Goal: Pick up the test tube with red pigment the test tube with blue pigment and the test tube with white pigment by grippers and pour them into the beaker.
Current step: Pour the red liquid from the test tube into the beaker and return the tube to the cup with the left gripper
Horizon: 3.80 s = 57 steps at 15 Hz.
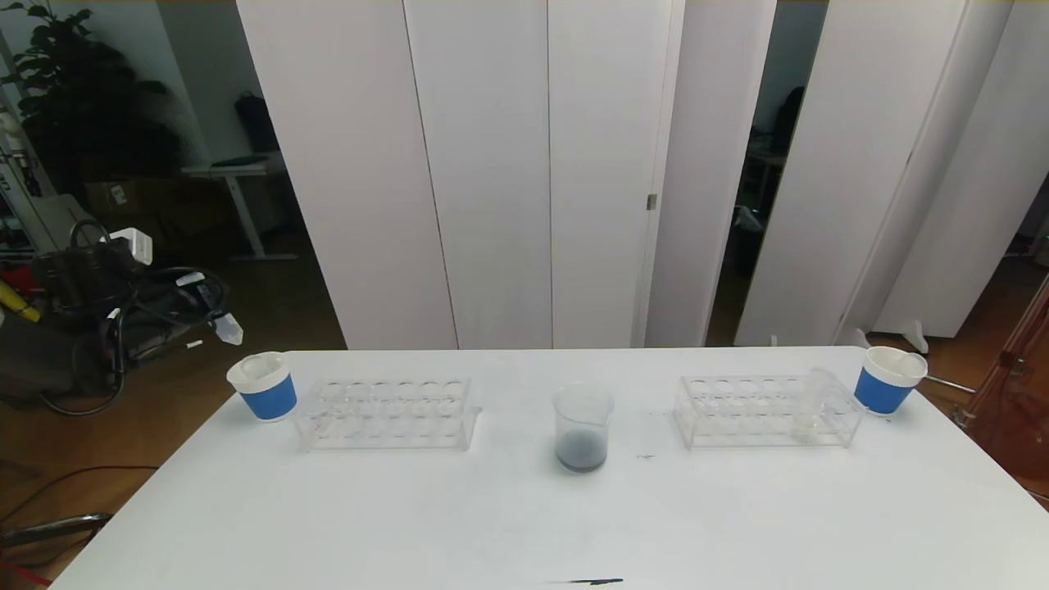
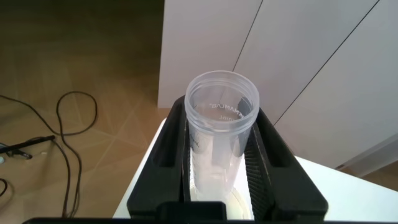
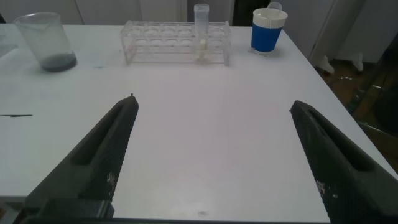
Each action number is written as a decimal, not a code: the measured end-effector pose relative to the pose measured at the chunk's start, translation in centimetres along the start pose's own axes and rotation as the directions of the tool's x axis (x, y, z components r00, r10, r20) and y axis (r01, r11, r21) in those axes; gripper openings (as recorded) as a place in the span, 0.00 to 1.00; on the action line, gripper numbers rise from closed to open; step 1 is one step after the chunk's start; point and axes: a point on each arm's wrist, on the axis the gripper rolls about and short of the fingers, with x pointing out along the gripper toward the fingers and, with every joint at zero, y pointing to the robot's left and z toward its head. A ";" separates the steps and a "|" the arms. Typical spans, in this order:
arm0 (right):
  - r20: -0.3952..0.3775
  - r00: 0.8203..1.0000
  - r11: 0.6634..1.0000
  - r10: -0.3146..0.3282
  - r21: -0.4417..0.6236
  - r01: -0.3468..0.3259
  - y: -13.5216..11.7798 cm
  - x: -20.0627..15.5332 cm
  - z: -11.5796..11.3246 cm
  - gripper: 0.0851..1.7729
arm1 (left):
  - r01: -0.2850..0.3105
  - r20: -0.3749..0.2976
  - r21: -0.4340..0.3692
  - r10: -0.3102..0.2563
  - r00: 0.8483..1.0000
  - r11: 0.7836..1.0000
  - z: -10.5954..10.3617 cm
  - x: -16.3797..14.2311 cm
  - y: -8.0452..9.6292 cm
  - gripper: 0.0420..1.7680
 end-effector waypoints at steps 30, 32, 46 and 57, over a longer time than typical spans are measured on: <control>0.000 1.000 1.000 0.000 0.000 0.000 0.0 0.0 0.0 0.99 | 0.026 -0.107 -0.009 -0.027 0.994 1.000 -6.8 0.8 0.4 0.99; 0.000 1.000 1.000 0.000 0.000 0.000 0.0 0.0 0.0 0.99 | 0.026 -0.104 -0.008 -0.027 0.994 1.000 -6.7 0.8 0.4 0.99; 0.000 1.000 1.000 0.000 0.000 0.000 0.0 0.0 0.0 0.99 | 0.077 0.007 0.046 -0.077 0.997 0.996 0.4 -5.6 -2.9 0.99; 0.000 1.000 1.000 0.000 0.000 0.000 0.0 0.0 0.0 0.99 | 0.133 0.045 0.229 -0.147 0.988 0.964 2.4 -22.7 -6.6 0.99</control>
